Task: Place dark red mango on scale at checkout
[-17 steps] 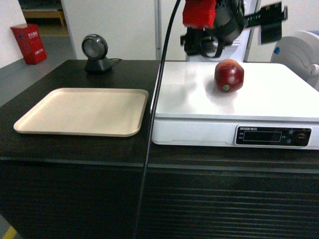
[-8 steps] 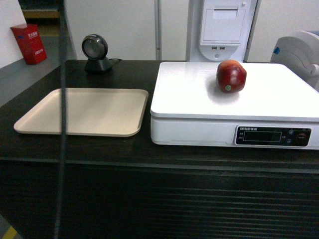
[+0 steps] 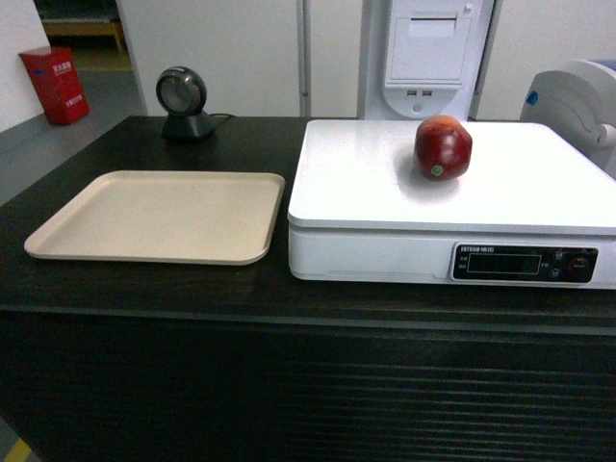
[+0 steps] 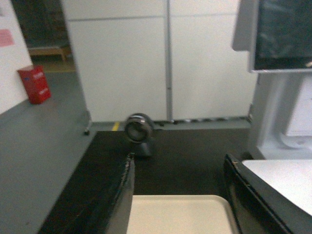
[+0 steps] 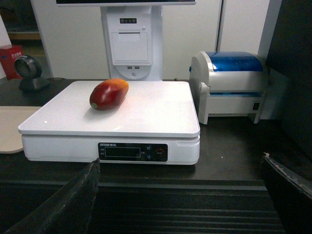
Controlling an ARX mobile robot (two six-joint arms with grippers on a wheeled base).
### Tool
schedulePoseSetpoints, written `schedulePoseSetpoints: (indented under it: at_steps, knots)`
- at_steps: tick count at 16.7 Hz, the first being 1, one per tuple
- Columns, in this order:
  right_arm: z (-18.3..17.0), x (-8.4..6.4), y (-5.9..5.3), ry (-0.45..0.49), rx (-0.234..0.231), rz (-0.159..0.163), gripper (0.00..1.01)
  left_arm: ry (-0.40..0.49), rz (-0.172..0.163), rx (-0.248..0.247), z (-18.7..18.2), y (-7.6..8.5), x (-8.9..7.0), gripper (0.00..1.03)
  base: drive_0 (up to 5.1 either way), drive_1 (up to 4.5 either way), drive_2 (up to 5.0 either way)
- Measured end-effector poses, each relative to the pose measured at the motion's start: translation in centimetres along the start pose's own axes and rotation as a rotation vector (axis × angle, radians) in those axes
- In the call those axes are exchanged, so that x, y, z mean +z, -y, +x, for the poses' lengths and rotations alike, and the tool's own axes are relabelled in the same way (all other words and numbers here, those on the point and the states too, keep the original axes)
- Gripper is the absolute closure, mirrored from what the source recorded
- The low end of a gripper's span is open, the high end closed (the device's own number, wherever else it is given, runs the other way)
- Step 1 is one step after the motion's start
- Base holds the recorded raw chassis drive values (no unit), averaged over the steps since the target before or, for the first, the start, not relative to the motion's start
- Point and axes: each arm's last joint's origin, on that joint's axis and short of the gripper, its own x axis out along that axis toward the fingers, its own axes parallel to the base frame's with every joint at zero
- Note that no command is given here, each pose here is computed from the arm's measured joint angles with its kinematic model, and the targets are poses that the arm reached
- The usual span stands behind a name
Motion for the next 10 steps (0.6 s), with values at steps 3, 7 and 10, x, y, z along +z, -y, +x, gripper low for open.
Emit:
schedulePoseSetpoints:
  at_steps: [3, 7, 10]
  knots:
    - [0.0, 0.0, 0.0, 0.0, 0.001, 0.0, 0.03, -0.025, -0.01, 0.009, -5.7, -2.3, -3.6, 0.82, -0.1, -0.11, -0.1]
    - [0.0, 0.0, 0.0, 0.0, 0.0, 0.0, 0.03, -0.053, -0.009, 0.001, -9.9, -3.1, -6.6, 1.01, -0.3, -0.32, -0.3]
    - [0.0, 0.0, 0.0, 0.0, 0.0, 0.0, 0.03, -0.067, -0.008, -0.017, -12.2, -4.0, -8.0, 1.01, -0.3, -0.32, -0.3]
